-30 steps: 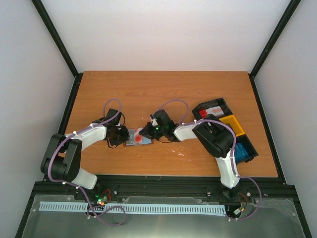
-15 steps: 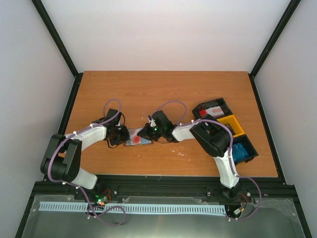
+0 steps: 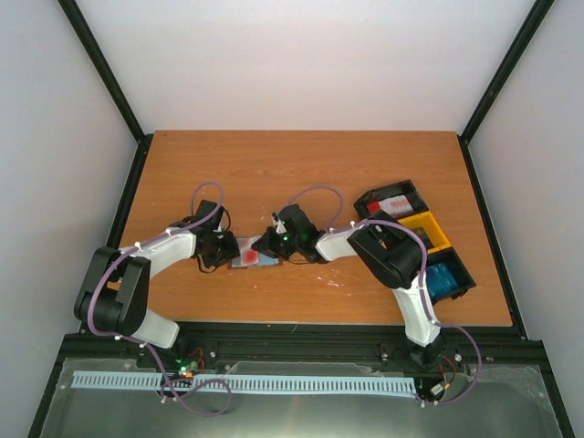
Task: Put the credit cards into the card holder
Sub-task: Insert the credit card into the card holder.
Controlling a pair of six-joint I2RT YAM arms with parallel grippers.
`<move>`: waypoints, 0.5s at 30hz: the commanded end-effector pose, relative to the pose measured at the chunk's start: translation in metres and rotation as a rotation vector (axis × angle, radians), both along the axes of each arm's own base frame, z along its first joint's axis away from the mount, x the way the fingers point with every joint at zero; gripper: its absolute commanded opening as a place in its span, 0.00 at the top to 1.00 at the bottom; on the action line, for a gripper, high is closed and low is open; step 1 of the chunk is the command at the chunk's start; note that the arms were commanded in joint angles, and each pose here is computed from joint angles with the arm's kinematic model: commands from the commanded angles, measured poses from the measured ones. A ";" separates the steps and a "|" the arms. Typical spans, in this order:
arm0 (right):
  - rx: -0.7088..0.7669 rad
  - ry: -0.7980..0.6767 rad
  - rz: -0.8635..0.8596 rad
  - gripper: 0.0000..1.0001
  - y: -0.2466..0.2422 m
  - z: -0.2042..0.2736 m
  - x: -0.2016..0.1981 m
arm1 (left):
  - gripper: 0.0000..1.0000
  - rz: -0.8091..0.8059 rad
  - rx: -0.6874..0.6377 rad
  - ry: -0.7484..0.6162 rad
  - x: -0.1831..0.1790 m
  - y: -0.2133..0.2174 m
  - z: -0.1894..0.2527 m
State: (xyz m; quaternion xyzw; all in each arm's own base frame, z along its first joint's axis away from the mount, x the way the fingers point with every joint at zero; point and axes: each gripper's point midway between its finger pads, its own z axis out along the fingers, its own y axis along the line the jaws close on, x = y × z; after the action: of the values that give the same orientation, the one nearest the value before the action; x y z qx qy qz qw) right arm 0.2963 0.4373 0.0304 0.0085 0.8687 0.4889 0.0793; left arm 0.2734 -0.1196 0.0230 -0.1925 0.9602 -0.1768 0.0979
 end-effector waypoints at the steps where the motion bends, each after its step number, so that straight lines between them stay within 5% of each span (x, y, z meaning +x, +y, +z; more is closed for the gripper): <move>1: -0.084 0.015 -0.041 0.97 -0.003 -0.034 -0.006 | 0.70 0.010 0.009 0.039 -0.010 0.004 -0.010; 15: -0.049 -0.023 -0.094 0.96 -0.009 -0.023 -0.002 | 0.70 0.012 0.010 0.037 -0.011 0.004 -0.010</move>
State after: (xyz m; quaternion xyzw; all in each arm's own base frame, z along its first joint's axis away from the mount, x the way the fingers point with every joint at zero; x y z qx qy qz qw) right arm 0.2978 0.4387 0.0297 0.0191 0.8626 0.4953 0.1012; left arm 0.2742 -0.1195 0.0233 -0.1923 0.9597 -0.1779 0.1016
